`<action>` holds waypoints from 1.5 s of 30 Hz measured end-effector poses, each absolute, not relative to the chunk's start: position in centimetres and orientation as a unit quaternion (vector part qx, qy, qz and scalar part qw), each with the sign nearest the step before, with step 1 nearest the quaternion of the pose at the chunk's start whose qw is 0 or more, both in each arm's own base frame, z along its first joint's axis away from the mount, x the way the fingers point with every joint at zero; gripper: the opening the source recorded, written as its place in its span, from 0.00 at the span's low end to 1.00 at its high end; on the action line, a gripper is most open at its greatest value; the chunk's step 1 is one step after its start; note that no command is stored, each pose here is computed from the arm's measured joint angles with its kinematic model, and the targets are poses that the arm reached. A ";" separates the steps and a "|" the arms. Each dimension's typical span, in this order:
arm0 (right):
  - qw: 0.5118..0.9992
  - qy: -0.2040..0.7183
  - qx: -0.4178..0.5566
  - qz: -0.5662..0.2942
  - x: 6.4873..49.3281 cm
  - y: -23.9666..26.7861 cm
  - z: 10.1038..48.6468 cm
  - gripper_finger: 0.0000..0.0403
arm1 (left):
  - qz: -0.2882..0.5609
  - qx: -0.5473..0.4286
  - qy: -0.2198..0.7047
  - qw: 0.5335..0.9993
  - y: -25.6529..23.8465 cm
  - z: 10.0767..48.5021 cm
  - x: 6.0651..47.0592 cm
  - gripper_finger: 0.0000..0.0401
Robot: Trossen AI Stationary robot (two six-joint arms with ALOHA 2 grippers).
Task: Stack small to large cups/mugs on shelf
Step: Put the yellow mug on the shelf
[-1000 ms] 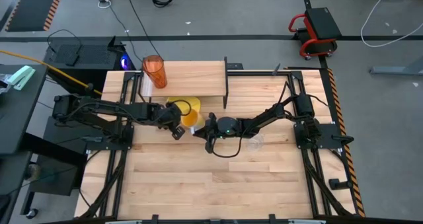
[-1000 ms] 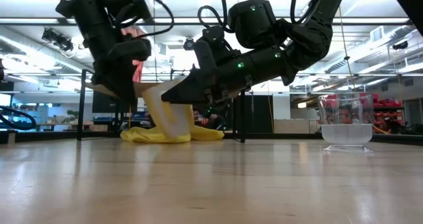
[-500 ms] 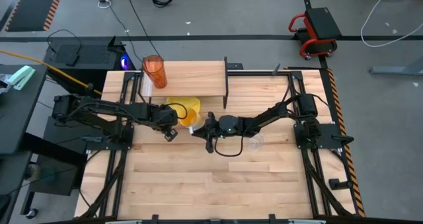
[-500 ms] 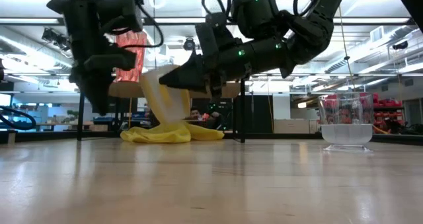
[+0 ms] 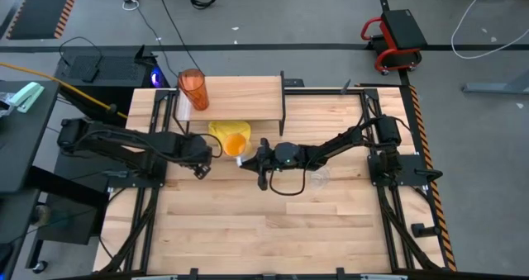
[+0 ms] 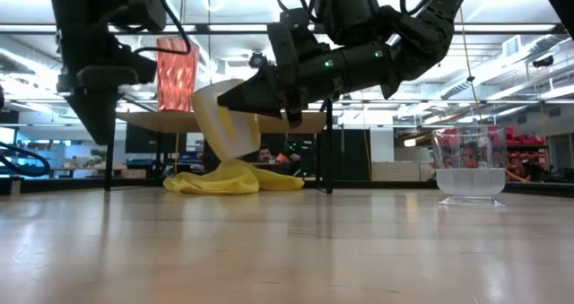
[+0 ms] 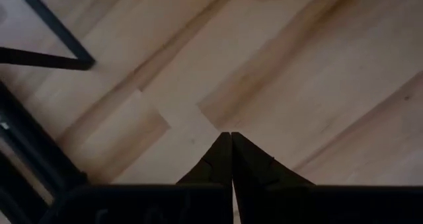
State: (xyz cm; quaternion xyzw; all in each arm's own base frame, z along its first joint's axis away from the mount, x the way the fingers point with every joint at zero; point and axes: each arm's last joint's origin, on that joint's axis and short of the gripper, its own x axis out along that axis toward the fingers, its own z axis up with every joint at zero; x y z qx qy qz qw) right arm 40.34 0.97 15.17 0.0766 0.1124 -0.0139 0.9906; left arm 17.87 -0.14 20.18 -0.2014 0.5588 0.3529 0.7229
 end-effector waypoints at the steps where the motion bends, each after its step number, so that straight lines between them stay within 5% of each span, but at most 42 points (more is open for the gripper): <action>1: 0.991 0.110 0.077 -0.014 40.4 1.0 15.2 0.03 | 0.356 -0.202 0.555 0.724 -0.1 20.4 17.7 0.02; 8: 0.993 0.090 0.077 -0.003 40.2 0.5 16.4 0.03 | 0.357 -0.210 0.525 0.744 -0.3 20.4 16.7 0.02; 28: 0.996 0.017 0.092 0.008 39.8 -5.6 27.5 0.03 | 0.338 -0.213 0.482 0.780 -0.5 18.7 16.5 0.05; 45: 0.993 -0.005 0.117 0.013 40.7 -10.6 27.4 0.02 | 0.341 -0.209 0.474 0.784 -0.5 18.7 16.6 0.06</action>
